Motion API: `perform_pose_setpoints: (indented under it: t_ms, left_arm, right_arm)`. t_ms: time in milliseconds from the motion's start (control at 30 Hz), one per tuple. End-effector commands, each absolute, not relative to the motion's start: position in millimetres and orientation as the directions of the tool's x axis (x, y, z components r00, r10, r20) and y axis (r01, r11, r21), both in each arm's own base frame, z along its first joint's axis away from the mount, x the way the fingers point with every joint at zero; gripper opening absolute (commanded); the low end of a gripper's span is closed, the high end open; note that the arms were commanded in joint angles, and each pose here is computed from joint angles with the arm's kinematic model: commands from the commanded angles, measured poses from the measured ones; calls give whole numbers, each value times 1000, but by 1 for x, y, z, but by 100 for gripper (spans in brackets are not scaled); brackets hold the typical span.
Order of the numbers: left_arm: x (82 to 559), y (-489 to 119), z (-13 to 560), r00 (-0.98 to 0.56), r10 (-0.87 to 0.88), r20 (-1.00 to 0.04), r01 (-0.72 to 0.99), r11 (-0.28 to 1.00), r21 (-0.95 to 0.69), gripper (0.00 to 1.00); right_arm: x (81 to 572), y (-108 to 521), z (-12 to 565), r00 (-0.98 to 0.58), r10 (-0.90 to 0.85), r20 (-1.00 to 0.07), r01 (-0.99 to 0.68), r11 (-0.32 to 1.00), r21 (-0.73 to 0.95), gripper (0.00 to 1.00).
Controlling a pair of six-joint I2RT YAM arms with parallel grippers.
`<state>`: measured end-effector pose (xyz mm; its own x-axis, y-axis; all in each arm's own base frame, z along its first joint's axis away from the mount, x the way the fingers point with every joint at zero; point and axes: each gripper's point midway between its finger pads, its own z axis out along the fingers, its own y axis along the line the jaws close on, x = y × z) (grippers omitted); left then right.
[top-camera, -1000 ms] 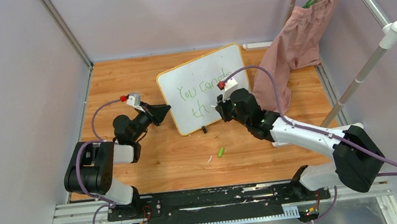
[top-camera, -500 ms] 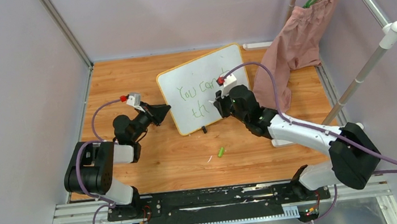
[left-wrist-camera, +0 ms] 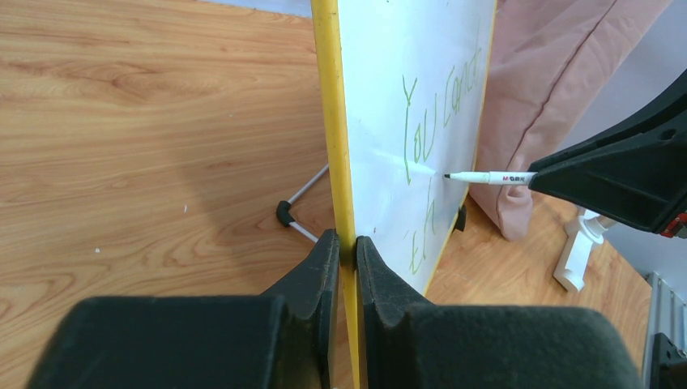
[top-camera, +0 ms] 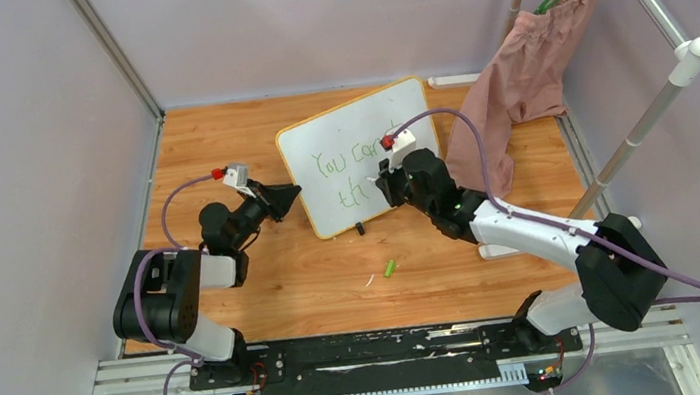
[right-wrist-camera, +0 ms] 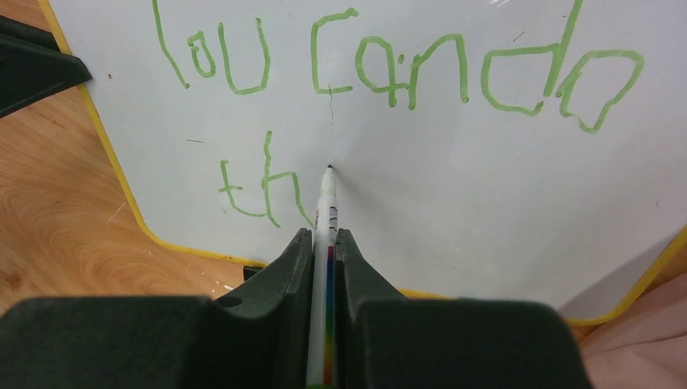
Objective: Write a sentence on the whiteboard
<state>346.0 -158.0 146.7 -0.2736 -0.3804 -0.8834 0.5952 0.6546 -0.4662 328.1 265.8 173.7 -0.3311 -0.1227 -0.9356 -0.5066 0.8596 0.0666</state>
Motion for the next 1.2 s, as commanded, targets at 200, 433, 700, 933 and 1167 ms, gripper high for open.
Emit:
perform_pose_setpoints:
  t_ms: [200,433,700,933,1167]
  left_arm:
    - [344,-164,136,-298,-338,-892,600,661,-451,0]
    - [344,-164,136,-297,-338,-893,600,661,-450,0]
    - [344,-164,136,-299,-339,-892,599,661,-452,0]
    - [344,-164,136,-300,-338,-892,599,661,-452,0]
    - [344,-164,136,-299,-338,-892,599,661,-451,0]
  right_arm:
    - [338,262,174,-336,-97,-937,-482,872,82,0]
    - [337,260,171,-342,-105,-934,-483,872,78,0]
    - [332,256,173,-341,-100,-935,-482,872,83,0]
    - [331,256,183,-326,-90,-941,-486,870,85,0]
    - [328,255,182,-329,-84,-941,-490,867,94,0]
